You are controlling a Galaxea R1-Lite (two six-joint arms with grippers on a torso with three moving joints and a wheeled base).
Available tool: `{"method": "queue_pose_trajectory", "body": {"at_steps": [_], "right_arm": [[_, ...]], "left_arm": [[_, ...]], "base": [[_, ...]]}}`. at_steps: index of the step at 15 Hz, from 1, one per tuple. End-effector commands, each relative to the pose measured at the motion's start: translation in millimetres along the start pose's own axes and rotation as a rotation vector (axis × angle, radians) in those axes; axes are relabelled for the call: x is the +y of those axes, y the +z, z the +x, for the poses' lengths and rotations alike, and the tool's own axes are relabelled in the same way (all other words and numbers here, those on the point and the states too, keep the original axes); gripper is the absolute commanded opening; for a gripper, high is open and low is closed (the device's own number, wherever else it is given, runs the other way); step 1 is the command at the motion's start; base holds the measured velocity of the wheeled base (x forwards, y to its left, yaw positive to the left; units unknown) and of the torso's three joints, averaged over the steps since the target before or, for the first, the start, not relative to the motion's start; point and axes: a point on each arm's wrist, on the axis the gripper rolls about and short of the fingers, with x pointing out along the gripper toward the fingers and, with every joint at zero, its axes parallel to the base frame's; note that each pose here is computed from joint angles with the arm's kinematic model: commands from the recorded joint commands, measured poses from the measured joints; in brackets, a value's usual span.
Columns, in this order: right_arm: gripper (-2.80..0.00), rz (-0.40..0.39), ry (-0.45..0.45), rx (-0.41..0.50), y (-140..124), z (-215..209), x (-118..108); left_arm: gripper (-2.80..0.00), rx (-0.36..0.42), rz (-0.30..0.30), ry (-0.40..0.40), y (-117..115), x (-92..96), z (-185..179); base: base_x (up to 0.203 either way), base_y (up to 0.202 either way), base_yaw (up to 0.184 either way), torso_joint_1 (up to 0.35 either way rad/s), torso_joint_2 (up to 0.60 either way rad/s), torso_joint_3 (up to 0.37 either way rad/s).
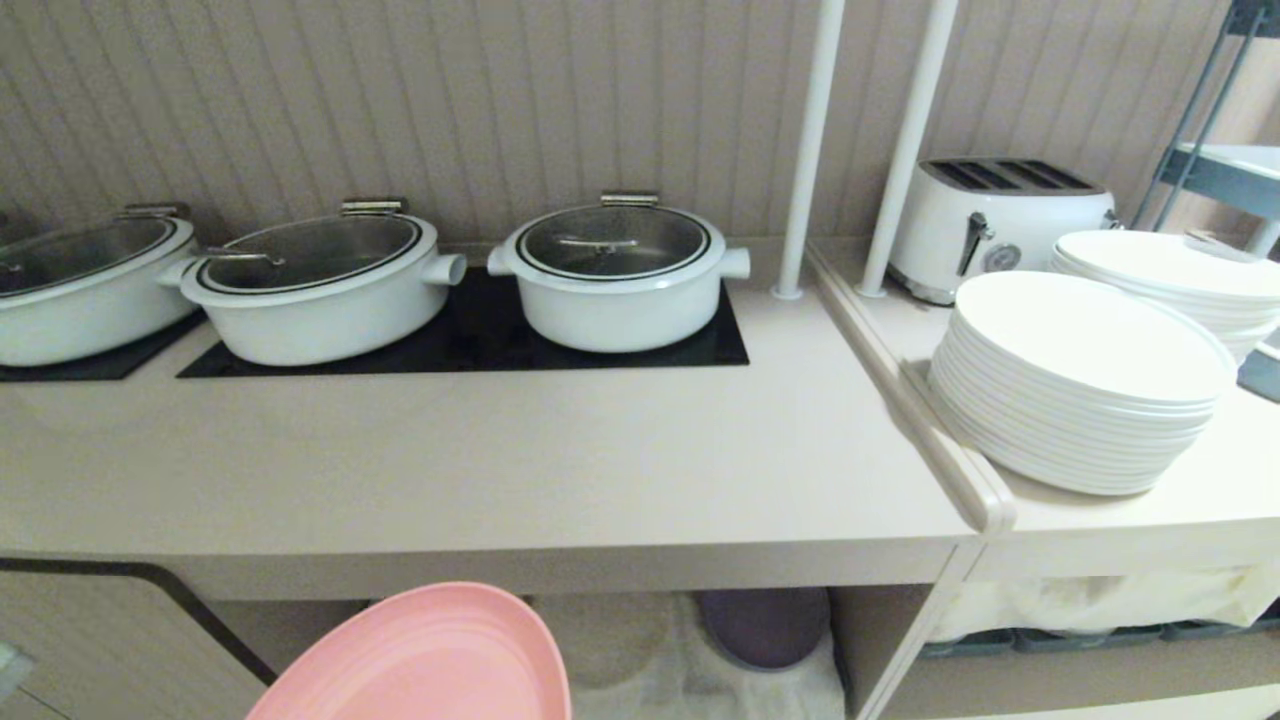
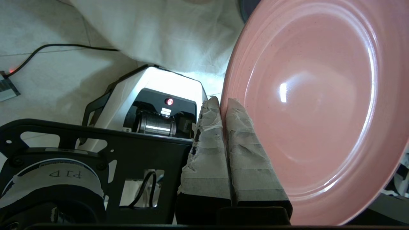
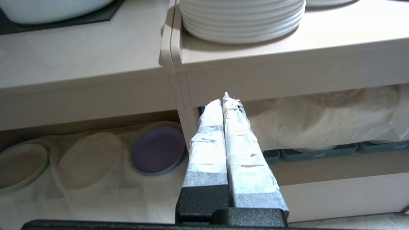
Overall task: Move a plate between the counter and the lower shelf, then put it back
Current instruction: Put the plate
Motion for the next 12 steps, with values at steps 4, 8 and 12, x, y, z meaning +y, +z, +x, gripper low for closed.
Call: {"method": "queue_pose_trajectory", "body": {"at_steps": [4,8,12], "right_arm": [[-2.8,0.001,0.0,0.001,-0.1,0.0,0.0],[-2.8,0.001,0.0,0.0,0.0,0.0,0.0],[-2.8,0.002,0.0,0.001,-0.1,0.0,0.0]], "left_arm": [[-2.8,0.003,-0.004,0.007,0.0,-0.1,0.6],[-2.8,0.004,-0.004,0.006,0.0,-0.1,0.6],[-2.8,0.002,-0.004,0.009,0.7,-1.2,1.1]], "base": [[0.0,0.0,0.0,0.181,-0.36,-0.189],[0.0,0.0,0.0,0.133,-0.27,-0.141],[0.0,0.0,0.0,0.0,0.0,0.0]]}}
